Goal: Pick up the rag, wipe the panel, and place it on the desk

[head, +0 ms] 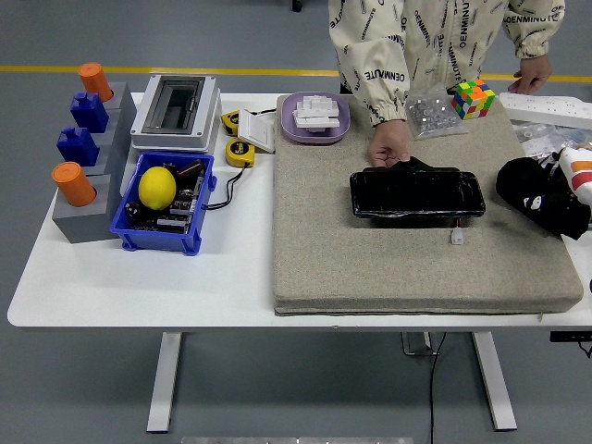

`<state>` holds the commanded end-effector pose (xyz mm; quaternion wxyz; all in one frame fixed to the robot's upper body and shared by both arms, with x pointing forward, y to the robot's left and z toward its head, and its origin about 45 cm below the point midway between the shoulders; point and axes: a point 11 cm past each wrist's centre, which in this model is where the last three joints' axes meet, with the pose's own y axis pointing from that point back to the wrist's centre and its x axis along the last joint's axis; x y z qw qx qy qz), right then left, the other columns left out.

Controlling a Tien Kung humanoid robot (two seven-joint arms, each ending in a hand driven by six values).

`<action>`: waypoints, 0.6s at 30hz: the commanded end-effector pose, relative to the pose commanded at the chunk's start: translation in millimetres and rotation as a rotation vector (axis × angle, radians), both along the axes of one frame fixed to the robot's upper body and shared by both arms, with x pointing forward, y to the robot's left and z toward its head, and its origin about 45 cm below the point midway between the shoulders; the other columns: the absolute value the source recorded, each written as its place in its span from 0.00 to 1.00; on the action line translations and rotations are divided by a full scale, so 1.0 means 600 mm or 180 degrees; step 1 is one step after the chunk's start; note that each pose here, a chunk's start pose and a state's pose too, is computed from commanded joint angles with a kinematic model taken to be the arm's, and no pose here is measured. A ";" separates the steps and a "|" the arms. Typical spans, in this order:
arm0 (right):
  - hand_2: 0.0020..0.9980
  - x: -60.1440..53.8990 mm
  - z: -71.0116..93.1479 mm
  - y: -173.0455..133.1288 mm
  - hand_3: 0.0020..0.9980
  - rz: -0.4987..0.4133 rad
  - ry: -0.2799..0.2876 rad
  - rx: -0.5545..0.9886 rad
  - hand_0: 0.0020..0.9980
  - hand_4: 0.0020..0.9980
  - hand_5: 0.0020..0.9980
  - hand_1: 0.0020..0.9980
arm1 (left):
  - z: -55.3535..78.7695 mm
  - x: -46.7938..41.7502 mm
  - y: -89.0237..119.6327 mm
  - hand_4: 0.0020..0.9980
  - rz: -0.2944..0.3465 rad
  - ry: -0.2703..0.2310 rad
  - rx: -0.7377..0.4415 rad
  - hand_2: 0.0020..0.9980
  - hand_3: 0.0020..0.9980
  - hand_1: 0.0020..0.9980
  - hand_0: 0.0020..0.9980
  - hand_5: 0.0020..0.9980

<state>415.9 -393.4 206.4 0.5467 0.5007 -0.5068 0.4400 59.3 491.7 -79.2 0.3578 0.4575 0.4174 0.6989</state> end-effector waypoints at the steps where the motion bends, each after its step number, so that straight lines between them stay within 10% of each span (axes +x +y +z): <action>1: 0.59 0.000 0.002 0.000 0.54 0.0000 0.0001 0.0000 0.43 1.00 0.53 0.51 | 0.000 0.000 0.000 0.63 0.0001 0.0000 -0.0001 0.64 0.56 0.64 0.60 0.45; 18: 0.63 0.003 0.023 0.009 0.58 0.0088 -0.0046 0.0020 0.49 1.00 0.56 0.54 | 0.000 -0.003 0.000 0.63 0.0010 0.0008 -0.0001 0.64 0.56 0.64 0.60 0.45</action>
